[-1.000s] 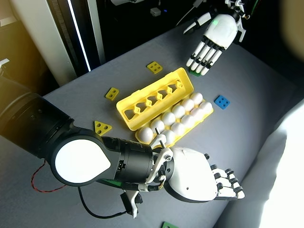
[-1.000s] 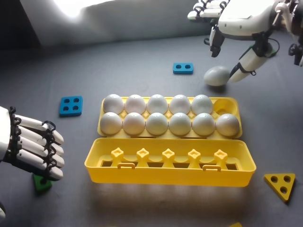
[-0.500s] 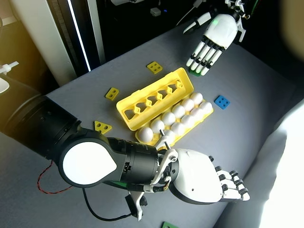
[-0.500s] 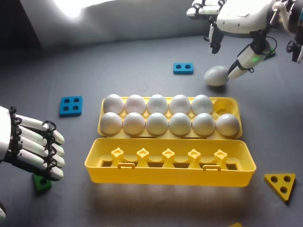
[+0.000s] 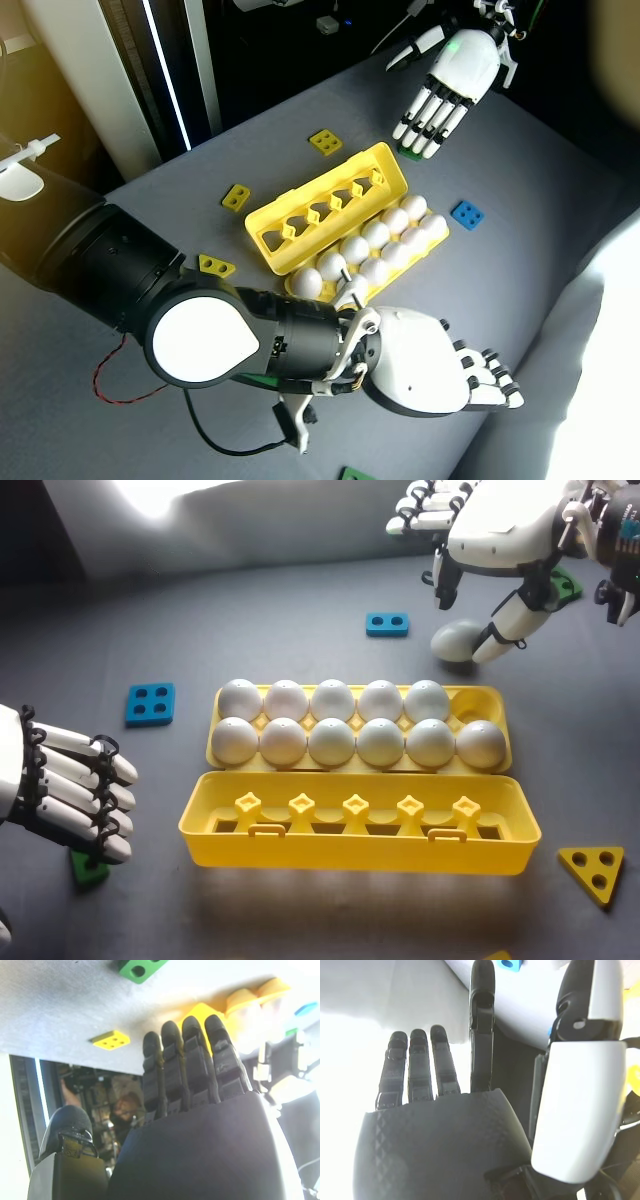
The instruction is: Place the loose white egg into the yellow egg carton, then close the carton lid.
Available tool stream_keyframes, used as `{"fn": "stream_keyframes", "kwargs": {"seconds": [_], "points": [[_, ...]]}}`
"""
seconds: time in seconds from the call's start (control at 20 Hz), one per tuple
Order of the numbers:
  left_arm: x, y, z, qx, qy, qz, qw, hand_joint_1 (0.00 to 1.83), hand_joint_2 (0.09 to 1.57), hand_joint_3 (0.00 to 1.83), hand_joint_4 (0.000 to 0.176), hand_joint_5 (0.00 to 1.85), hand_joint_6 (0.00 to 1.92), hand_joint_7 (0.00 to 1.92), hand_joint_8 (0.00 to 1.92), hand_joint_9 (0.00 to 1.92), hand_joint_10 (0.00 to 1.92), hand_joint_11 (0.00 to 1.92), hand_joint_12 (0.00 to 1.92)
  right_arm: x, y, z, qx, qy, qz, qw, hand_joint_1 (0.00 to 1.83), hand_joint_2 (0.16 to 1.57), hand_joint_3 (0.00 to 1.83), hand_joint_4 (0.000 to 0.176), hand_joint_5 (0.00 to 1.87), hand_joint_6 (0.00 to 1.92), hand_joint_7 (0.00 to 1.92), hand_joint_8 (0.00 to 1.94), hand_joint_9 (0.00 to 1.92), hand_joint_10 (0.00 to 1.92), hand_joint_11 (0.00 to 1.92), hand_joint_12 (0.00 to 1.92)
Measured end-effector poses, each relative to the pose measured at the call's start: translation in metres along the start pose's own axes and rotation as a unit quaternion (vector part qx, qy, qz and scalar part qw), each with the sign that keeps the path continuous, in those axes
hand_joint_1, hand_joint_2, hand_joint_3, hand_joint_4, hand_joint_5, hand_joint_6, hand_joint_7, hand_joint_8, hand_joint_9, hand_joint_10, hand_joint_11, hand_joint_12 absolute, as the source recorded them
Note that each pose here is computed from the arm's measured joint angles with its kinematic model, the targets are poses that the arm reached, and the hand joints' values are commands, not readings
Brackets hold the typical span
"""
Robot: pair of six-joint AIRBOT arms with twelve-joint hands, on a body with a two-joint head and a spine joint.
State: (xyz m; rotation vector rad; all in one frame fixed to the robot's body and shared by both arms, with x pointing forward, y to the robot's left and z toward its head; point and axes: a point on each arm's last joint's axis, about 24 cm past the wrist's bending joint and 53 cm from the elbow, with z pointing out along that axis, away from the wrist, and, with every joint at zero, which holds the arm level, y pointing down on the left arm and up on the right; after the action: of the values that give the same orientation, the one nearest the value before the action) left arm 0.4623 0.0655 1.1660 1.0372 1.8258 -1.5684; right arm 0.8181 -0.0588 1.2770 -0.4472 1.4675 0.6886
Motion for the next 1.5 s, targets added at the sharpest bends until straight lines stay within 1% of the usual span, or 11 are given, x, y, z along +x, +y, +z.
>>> {"fn": "stream_keyframes", "kwargs": {"seconds": [0.1, 0.15, 0.3, 0.5, 0.85, 0.95, 1.05, 1.25, 1.4, 1.45, 1.5], "points": [[0.0, 0.0, 0.0, 0.0, -0.001, 0.0, 1.0, 0.0, 1.12, 0.0, 0.0, 0.4, 0.0, 0.37, 0.0, 0.28, 0.0, 0.0, 0.39, 0.002, -0.001, 0.0, 0.001, 0.001, 0.0, 1.0, 0.82, 0.76, 0.0, 0.159, 1.02, 0.0, 0.07, 0.0, 0.0, 0.0, 0.0, 0.0], [0.0, 0.0, 0.0, 0.0, 0.0, 0.0, 1.0, 0.0, 1.11, 0.0, 0.0, 0.4, 0.0, 0.36, 0.0, 0.27, 0.0, 0.0, 0.38, 0.004, -0.001, -0.001, 0.001, 0.002, -0.001, 1.0, 0.83, 0.76, 0.0, 0.148, 1.01, 0.0, 0.07, 0.0, 0.0, 0.0, 0.0, 0.0], [-0.001, 0.0, 0.0, 0.0, -0.001, 0.001, 1.0, 0.0, 1.11, 0.0, 0.0, 0.39, 0.0, 0.34, 0.0, 0.25, 0.0, 0.0, 0.33, 0.008, -0.001, -0.002, 0.001, 0.003, 0.002, 1.0, 0.82, 0.77, 0.0, 0.155, 1.02, 0.0, 0.08, 0.0, 0.0, 0.0, 0.0, 0.0], [-0.003, -0.001, 0.0, 0.0, -0.003, -0.001, 1.0, 0.0, 1.1, 0.0, 0.0, 0.37, 0.0, 0.34, 0.0, 0.25, 0.0, 0.0, 0.32, 0.017, -0.004, -0.003, 0.005, 0.009, 0.002, 0.9999, 0.84, 0.77, 0.0, 0.144, 1.04, 0.01, 0.08, 0.0, 0.0, 0.0, 0.0, 0.0], [-0.004, -0.001, 0.0, 0.001, -0.003, -0.001, 1.0, 0.0, 1.11, 0.0, 0.0, 0.35, 0.0, 0.33, 0.0, 0.24, 0.0, 0.0, 0.28, 0.016, -0.001, -0.002, 0.003, 0.007, 0.007, 1.0, 0.83, 0.77, 0.0, 0.155, 1.05, 0.01, 0.08, 0.0, 0.0, 0.0, 0.0, 0.0], [-0.004, -0.001, 0.0, 0.001, -0.003, -0.001, 1.0, 0.0, 1.11, 0.0, 0.0, 0.35, 0.0, 0.33, 0.0, 0.24, 0.0, 0.0, 0.28, 0.018, -0.001, -0.001, 0.002, 0.008, 0.009, 0.9999, 0.82, 0.77, 0.0, 0.169, 1.05, 0.01, 0.09, 0.0, 0.0, 0.0, 0.0, 0.0], [-0.004, -0.001, 0.0, 0.0, -0.003, -0.001, 1.0, 0.0, 1.11, 0.0, 0.0, 0.37, 0.01, 0.34, 0.0, 0.24, 0.0, 0.0, 0.3, 0.021, 0.0, -0.001, 0.001, 0.009, 0.012, 0.9999, 0.82, 0.77, 0.0, 0.155, 1.05, 0.0, 0.09, 0.0, 0.0, 0.0, 0.0, 0.0], [-0.004, -0.001, 0.0, 0.001, -0.003, -0.001, 1.0, 0.0, 1.09, 0.0, 0.0, 0.37, 0.0, 0.34, 0.0, 0.26, 0.0, 0.0, 0.33, 0.021, 0.0, -0.001, 0.001, 0.009, 0.011, 0.9999, 0.82, 0.76, 0.0, 0.162, 1.04, 0.0, 0.09, 0.0, 0.0, 0.0, 0.0, 0.0], [-0.004, -0.001, 0.0, 0.001, -0.003, -0.001, 1.0, 0.0, 1.1, 0.0, 0.0, 0.37, 0.0, 0.33, 0.0, 0.24, 0.0, 0.0, 0.29, 0.021, 0.0, -0.001, 0.001, 0.009, 0.01, 0.9999, 0.83, 0.77, 0.0, 0.154, 1.06, 0.01, 0.1, 0.0, 0.0, 0.0, 0.0, 0.0], [-0.004, -0.001, 0.0, 0.001, -0.003, -0.001, 1.0, 0.0, 1.1, 0.0, 0.0, 0.39, 0.01, 0.35, 0.01, 0.26, 0.01, 0.0, 0.32, 0.021, 0.0, -0.001, 0.001, 0.009, 0.01, 0.9999, 0.82, 0.77, 0.0, 0.162, 1.04, 0.0, 0.1, 0.0, 0.0, 0.0, 0.0, 0.0], [-0.004, -0.001, 0.0, 0.001, -0.003, -0.001, 1.0, 0.0, 1.1, 0.0, 0.0, 0.39, 0.01, 0.35, 0.01, 0.26, 0.01, 0.0, 0.32, 0.021, 0.0, -0.001, 0.001, 0.009, 0.01, 0.9999, 0.82, 0.77, 0.0, 0.156, 1.05, 0.0, 0.09, 0.0, 0.0, 0.0, 0.0, 0.0]]}}
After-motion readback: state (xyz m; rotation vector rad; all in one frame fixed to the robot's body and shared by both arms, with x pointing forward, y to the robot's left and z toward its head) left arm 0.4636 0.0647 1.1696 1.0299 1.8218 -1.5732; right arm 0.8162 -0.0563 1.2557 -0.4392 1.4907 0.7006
